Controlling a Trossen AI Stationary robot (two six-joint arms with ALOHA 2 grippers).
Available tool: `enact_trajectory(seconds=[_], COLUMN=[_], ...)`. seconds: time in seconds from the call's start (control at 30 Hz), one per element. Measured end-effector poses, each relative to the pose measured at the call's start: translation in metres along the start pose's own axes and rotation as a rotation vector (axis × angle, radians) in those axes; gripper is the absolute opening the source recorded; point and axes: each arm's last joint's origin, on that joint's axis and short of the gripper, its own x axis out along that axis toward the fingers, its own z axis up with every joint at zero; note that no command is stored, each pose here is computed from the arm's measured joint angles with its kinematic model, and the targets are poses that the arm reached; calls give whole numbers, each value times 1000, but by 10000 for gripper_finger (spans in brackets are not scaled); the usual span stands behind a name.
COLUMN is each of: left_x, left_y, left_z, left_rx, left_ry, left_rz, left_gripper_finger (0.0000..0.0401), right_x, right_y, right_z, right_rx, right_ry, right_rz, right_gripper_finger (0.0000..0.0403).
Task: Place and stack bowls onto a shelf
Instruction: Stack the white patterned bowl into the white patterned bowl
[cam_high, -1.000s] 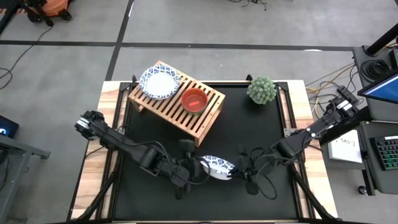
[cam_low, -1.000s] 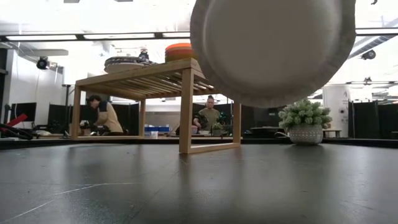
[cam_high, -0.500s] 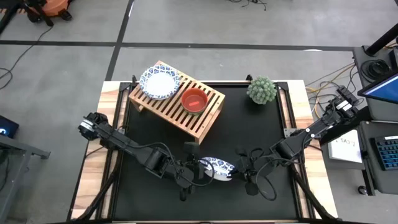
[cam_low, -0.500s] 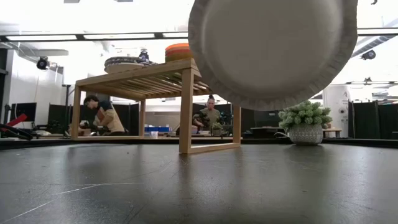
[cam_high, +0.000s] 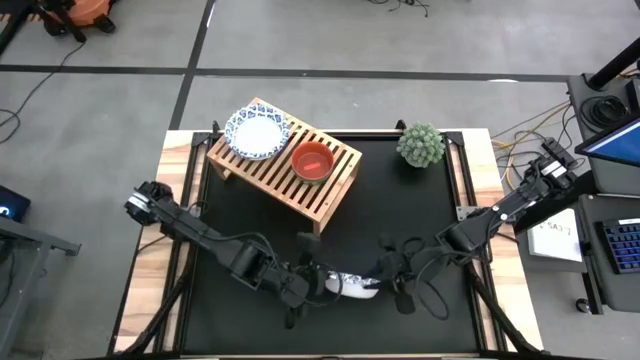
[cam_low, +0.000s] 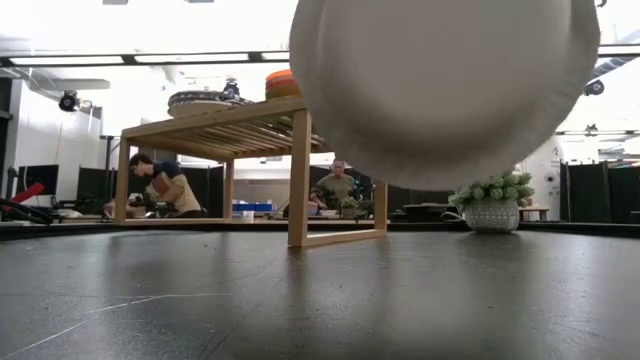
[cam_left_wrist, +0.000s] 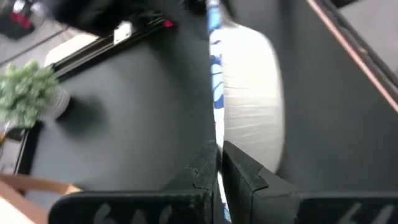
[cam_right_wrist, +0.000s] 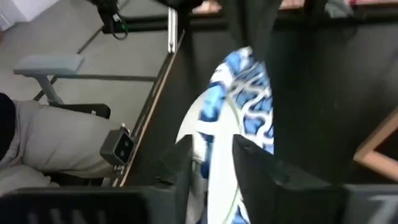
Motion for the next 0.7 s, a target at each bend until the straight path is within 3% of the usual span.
enact_trajectory(seconds=[0.23,0.4,0.53,0.7], left_x=[-18,-58,-100,-152], left_y=[-2,10,26,55], left_z=[4,13,19,25], left_rx=[68,108,173,195], left_ry=[-12,-3,24,29], left_rz=[-12,40,188,495], left_gripper_finger=[0,0,0,0], right_x=[-23,-50,-63,-62], right_y=[-1,-2,-4,-4], right_z=[14,27,32,31], right_rx=[-58,-92,-126,-156], right_ry=[-85,-175,-219,-214], right_rz=[24,45,52,48], right_gripper_finger=[176,201,203,203])
